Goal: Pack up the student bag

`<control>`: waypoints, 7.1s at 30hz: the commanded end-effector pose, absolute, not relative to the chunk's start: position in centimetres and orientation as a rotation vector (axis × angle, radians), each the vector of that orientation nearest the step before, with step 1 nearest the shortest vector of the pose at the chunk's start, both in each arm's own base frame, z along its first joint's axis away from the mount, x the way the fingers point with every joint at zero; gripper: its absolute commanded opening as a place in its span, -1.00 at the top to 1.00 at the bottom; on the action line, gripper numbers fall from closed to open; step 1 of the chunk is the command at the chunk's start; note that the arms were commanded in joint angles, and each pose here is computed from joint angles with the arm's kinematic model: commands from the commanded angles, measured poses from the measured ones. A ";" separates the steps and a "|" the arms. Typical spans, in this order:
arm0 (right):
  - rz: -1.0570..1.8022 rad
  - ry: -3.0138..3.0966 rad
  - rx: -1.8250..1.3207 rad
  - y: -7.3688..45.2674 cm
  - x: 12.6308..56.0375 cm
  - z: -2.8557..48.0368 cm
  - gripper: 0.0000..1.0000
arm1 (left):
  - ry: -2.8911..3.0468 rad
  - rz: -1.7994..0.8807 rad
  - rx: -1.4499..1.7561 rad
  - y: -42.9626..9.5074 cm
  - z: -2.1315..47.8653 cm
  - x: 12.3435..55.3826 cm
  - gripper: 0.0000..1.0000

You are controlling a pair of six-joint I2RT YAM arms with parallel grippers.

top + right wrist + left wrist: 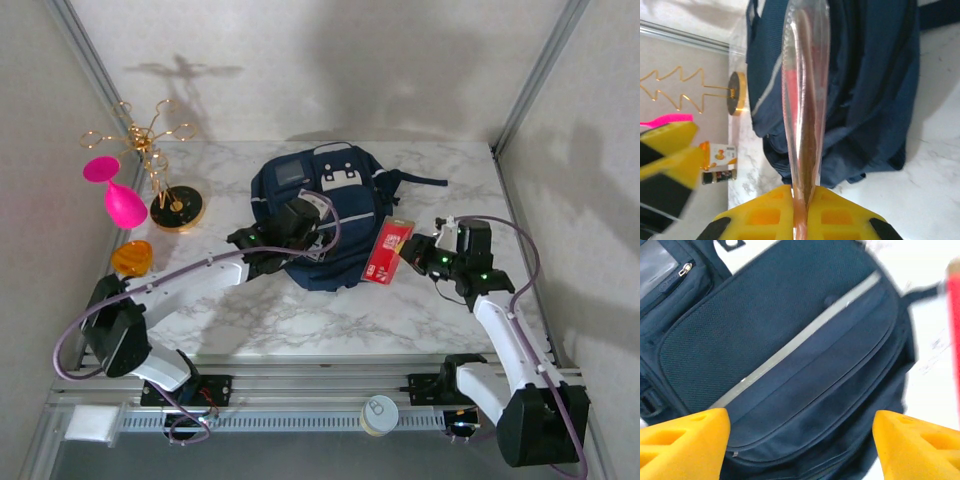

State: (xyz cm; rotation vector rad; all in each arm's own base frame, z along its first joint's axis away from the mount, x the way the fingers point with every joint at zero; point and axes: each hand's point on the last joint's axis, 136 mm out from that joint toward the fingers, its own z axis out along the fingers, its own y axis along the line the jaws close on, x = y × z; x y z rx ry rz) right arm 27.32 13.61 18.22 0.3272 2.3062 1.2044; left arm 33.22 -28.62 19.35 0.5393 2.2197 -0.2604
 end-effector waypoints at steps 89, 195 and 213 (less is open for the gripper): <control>1.109 2.184 0.600 18.7 36.7 12.7 -0.15 | 2.112 -0.549 0.184 -37.1 27.8 40.1 1.00; 0.634 2.419 0.023 20.1 32.8 11.8 -0.07 | 2.290 -0.958 -0.326 -23.9 12.0 41.8 -0.15; 0.537 2.517 0.137 20.8 28.9 13.1 -0.15 | 2.229 -1.183 -0.364 -30.4 12.7 39.6 0.13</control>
